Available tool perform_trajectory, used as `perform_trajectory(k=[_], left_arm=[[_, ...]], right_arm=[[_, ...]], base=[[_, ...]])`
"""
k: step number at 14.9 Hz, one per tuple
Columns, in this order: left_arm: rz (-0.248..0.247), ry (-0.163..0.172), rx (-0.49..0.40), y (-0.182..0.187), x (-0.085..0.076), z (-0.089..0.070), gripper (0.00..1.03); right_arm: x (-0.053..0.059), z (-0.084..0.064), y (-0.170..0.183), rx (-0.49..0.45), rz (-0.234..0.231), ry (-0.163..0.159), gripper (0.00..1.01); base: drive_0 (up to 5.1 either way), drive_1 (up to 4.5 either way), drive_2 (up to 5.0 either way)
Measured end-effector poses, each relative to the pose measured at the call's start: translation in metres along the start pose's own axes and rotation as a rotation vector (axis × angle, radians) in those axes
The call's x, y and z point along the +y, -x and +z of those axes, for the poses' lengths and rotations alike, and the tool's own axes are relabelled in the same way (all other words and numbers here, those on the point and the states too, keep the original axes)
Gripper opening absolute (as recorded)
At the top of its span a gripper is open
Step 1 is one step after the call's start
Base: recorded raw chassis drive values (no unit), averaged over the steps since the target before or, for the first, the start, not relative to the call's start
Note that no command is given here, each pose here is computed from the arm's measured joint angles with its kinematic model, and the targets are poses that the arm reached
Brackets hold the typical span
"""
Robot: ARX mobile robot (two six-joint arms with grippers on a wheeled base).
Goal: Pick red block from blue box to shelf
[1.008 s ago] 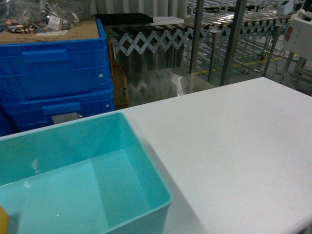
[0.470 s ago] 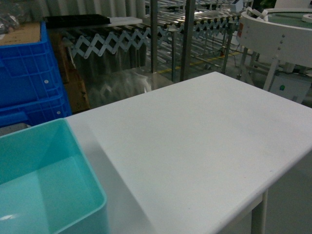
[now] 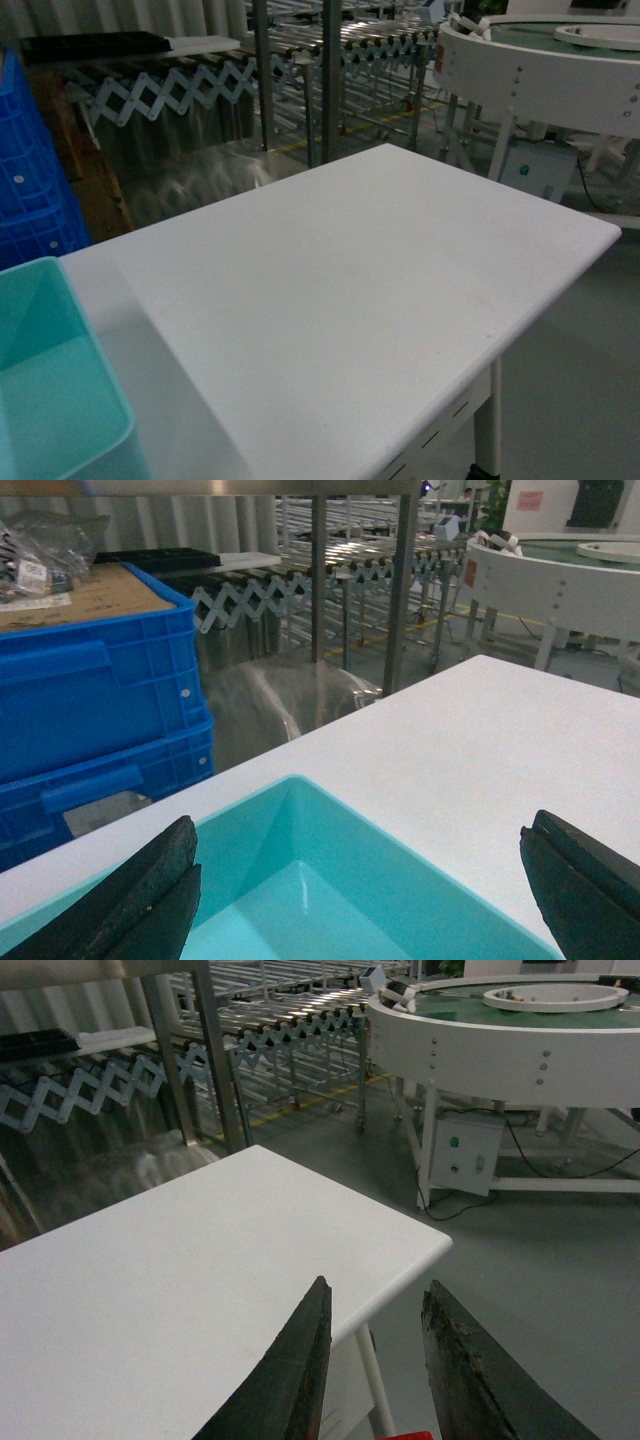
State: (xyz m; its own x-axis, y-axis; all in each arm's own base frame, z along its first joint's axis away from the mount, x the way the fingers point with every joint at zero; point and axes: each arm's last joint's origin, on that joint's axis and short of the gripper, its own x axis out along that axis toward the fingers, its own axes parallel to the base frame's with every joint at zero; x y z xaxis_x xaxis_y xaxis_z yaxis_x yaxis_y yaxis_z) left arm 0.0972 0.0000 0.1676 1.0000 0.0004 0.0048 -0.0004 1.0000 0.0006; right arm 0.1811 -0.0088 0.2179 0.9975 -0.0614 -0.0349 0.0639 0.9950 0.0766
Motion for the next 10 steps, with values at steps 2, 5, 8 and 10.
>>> perform_trajectory(k=[2,5,8,10], left_arm=[[0.0,0.0,0.0,0.0,0.0,0.0,0.98],[0.0,0.0,0.0,0.0,0.0,0.0,0.98],[0.0,0.0,0.0,0.0,0.0,0.0,0.98],[0.0,0.0,0.0,0.0,0.0,0.0,0.98]], right_arm=[[0.0,0.0,0.0,0.0,0.0,0.0,0.24],[0.0,0.0,0.0,0.0,0.0,0.0,0.24],[0.0,0.0,0.0,0.0,0.0,0.0,0.24],[0.0,0.0,0.0,0.0,0.0,0.0,0.24]], base=[[-1.7,-1.67,-1.7],[-1.5,-1.51,-1.5],[-1.5,-1.46,-1.5],[-1.5,-1.47,-1.5]])
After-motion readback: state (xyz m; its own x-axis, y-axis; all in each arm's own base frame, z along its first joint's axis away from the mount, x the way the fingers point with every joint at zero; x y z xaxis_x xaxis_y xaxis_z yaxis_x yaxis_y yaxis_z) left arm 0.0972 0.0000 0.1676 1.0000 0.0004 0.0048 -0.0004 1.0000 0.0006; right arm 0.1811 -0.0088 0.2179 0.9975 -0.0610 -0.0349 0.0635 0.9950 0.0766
